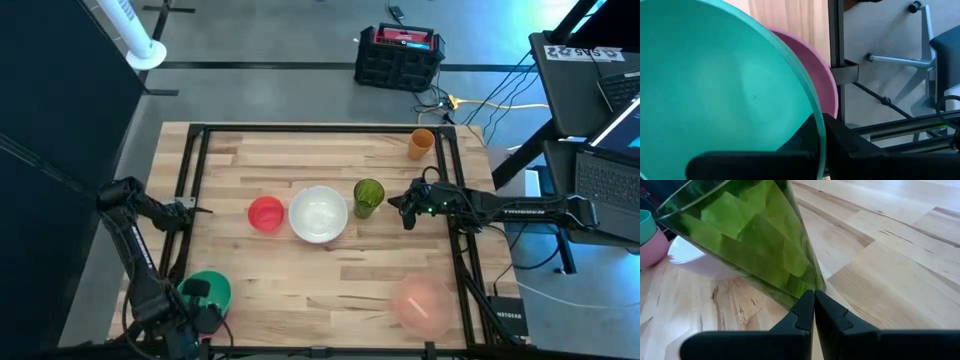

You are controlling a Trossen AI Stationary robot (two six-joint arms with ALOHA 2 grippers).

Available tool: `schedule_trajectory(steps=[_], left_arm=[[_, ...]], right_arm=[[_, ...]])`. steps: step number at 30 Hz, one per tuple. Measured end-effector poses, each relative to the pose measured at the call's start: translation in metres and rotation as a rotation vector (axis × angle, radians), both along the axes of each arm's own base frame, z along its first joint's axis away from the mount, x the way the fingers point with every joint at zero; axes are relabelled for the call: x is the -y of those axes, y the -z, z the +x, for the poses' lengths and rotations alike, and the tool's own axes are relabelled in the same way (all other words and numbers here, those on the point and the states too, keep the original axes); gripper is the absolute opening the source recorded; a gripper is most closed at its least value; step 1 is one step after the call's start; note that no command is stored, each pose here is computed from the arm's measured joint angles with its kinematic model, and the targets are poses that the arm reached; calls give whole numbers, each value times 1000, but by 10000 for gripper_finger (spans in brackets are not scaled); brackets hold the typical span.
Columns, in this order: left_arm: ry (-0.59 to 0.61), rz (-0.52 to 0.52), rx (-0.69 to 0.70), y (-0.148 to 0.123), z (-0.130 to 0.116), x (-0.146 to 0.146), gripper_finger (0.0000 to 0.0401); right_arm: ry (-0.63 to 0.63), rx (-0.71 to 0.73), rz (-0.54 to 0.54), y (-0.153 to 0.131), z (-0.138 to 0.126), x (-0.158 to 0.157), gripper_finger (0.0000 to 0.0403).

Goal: Nest bowls inside each other
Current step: Stack the blue bowl on top of the pink bowl

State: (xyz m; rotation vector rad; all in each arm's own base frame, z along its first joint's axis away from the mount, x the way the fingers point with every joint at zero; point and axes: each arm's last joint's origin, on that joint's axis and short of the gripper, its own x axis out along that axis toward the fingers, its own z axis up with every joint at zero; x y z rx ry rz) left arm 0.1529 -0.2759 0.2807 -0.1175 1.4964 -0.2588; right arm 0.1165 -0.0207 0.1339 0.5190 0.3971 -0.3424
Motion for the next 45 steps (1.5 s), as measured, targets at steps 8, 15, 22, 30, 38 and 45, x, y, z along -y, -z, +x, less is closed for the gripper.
schedule_trajectory(steps=[8,15,22,30,38,45], left_arm=[[45,-16,-22,13,-5,13,0],[32,-34,-39,27,-11,17,0],[70,18,-29,49,1,2,0],[143,85,-3,70,24,-25,1],[207,152,20,86,46,-55,2],[169,234,65,90,78,-89,5]], right_arm=[[0,1,0,0,0,0,0],[0,5,-2,-1,0,0,0],[1,26,-13,-3,1,0,0],[2,49,-26,-5,2,1,0],[2,54,-30,-6,2,1,0],[0,51,-33,-5,2,1,0]])
